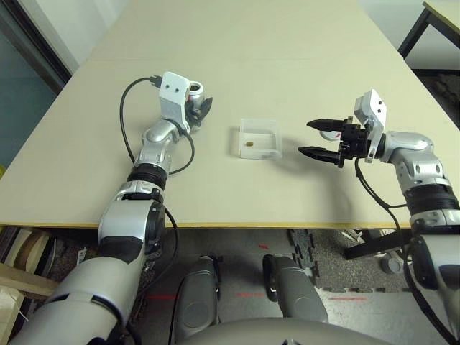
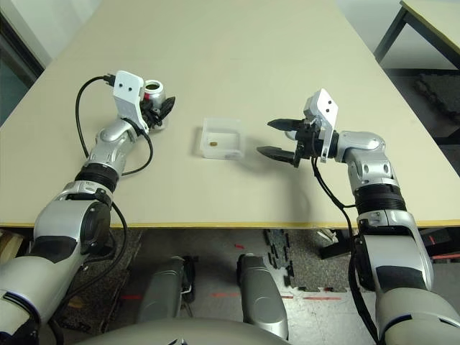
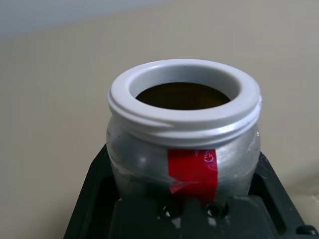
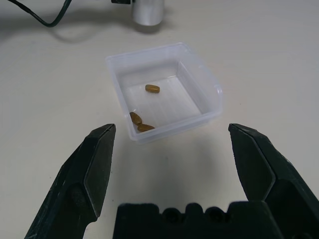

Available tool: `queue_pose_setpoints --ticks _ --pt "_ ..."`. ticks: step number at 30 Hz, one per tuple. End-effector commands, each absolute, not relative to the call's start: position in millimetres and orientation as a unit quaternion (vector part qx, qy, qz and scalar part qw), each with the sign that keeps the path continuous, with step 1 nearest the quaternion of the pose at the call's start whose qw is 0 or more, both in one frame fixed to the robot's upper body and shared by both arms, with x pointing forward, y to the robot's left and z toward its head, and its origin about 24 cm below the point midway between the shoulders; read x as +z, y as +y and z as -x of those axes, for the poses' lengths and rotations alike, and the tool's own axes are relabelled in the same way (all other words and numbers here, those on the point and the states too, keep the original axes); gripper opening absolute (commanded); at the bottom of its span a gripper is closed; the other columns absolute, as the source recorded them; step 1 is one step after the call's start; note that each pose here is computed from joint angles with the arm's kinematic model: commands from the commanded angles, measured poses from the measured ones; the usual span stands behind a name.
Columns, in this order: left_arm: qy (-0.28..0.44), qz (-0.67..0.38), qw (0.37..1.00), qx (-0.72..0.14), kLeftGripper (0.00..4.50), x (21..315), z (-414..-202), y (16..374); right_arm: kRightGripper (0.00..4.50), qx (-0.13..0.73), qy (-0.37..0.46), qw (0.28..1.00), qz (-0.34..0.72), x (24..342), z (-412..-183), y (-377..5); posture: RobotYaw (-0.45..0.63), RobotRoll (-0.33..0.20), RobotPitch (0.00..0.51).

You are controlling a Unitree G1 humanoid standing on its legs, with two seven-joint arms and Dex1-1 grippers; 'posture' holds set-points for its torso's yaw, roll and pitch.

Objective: Pour the medicine from the bottle into the box.

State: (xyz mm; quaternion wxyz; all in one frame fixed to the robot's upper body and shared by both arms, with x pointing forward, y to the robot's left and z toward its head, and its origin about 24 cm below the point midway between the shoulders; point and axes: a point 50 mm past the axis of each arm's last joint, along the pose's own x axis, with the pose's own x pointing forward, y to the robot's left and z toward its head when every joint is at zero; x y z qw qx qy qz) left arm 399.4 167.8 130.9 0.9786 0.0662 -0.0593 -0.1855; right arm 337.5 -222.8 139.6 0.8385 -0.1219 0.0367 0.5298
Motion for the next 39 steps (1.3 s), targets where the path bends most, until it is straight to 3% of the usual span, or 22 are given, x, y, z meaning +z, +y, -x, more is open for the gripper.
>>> queue_pose_setpoints --ticks 1,21,26,39 --pt "-0.06 -0.051 0.981 -0.176 2.65 117 -395 170 4.5 0.53 0.038 0.838 0.129 142 -338 -225 -0.07 0.0 0.137" --pt "-0.003 -0.024 0.988 -0.155 2.65 92 -390 171 4.5 0.53 0.038 0.837 0.131 143 -338 -223 -0.07 0.0 0.144" --pt "0.002 -0.019 0.988 -0.153 4.43 87 -387 172 4.5 0.53 0.039 0.837 0.13 143 -339 -222 -0.06 0.0 0.138" --pt "-0.009 -0.002 0.989 -0.148 4.48 81 -381 174 4.5 0.535 0.035 0.834 0.131 144 -343 -218 -0.04 0.0 0.14"
